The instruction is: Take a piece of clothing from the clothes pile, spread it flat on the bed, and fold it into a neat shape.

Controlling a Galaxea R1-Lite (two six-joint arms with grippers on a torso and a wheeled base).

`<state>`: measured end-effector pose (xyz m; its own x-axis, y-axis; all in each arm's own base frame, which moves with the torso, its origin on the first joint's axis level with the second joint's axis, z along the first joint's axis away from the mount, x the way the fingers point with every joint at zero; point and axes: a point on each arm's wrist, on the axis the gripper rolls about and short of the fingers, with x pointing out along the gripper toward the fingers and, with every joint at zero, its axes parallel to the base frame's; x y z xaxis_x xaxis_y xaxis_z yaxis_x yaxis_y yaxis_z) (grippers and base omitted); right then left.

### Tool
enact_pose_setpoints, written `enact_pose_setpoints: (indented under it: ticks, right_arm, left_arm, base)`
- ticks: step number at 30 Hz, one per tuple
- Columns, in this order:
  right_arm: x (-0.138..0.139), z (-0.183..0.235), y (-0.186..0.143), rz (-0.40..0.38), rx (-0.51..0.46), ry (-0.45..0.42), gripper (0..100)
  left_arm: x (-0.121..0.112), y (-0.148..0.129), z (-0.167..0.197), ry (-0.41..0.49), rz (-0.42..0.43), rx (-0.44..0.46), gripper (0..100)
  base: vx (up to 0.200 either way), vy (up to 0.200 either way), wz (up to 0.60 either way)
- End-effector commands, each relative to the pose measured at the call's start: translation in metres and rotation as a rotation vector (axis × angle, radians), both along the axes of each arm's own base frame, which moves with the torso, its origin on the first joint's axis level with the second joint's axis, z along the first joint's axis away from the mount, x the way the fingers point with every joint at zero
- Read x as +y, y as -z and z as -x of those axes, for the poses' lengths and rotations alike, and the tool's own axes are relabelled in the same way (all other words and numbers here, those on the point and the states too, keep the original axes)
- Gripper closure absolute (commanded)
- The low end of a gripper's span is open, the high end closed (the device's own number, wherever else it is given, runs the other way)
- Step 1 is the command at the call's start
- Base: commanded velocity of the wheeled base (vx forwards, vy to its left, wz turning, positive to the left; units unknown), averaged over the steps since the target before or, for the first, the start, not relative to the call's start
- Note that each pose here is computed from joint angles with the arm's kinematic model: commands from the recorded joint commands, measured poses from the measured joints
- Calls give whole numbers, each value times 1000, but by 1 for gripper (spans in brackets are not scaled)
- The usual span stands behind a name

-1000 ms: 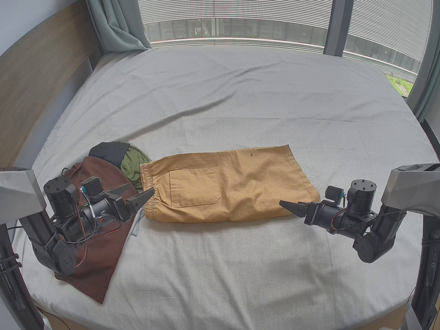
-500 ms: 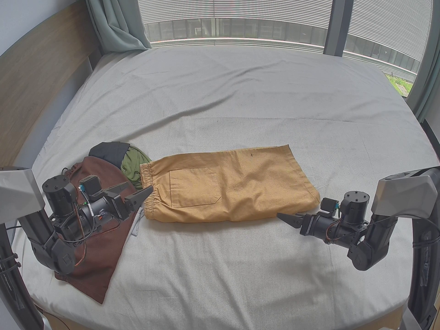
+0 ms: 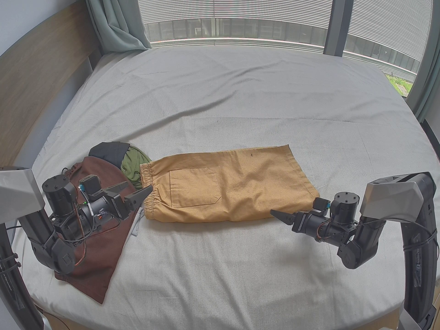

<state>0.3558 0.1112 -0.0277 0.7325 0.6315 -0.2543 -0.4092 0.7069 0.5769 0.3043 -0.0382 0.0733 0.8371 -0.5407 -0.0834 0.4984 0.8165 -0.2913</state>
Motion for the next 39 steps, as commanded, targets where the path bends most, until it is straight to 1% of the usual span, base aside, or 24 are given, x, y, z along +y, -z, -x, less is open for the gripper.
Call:
enact_pose_setpoints:
  ticks: [1, 5, 8, 15, 18, 20, 23, 29, 30, 39]
  right_arm:
    - [7, -12, 14, -8, 4, -7, 0]
    - [12, -19, 17, -23, -1, -9, 0]
    - [22, -27, 12, -59, 1, -15, 0]
    - [33, -41, 11, -76, -6, -28, 0]
    - [35, -48, 15, -69, -8, 21, 0]
    - [35, -48, 18, -73, -4, 35, 0]
    - [38, -47, 17, -89, 3, 35, 0]
    - [39, -46, 17, -94, 9, 35, 0]
    - [39, -46, 17, -94, 9, 35, 100]
    - [41, -44, 18, -94, 13, 29, 100]
  left_arm:
    - [0, 1, 0, 0, 0, 4, 0]
    - [0, 2, -1, -1, 0, 4, 0]
    - [0, 3, -1, -1, -1, 10, 0]
    - [0, 3, -1, 0, 1, 11, 0]
    - [0, 3, -1, -1, 0, 7, 0]
    - [0, 3, -1, -1, -1, 9, 0]
    - [0, 3, -1, 0, 1, 11, 0]
    - [0, 4, -1, -3, 0, 14, 0]
    - [0, 4, -1, -1, 0, 14, 0]
    - [-1, 6, -1, 3, 0, 20, 0]
  base:
    - [0, 0, 0]
    - [0, 0, 0]
    - [0, 0, 0]
    - [0, 0, 0]
    - [0, 0, 0]
    - [0, 0, 0]
    - [0, 0, 0]
    - [0, 0, 0]
    - [0, 0, 0]
    - [0, 0, 0]
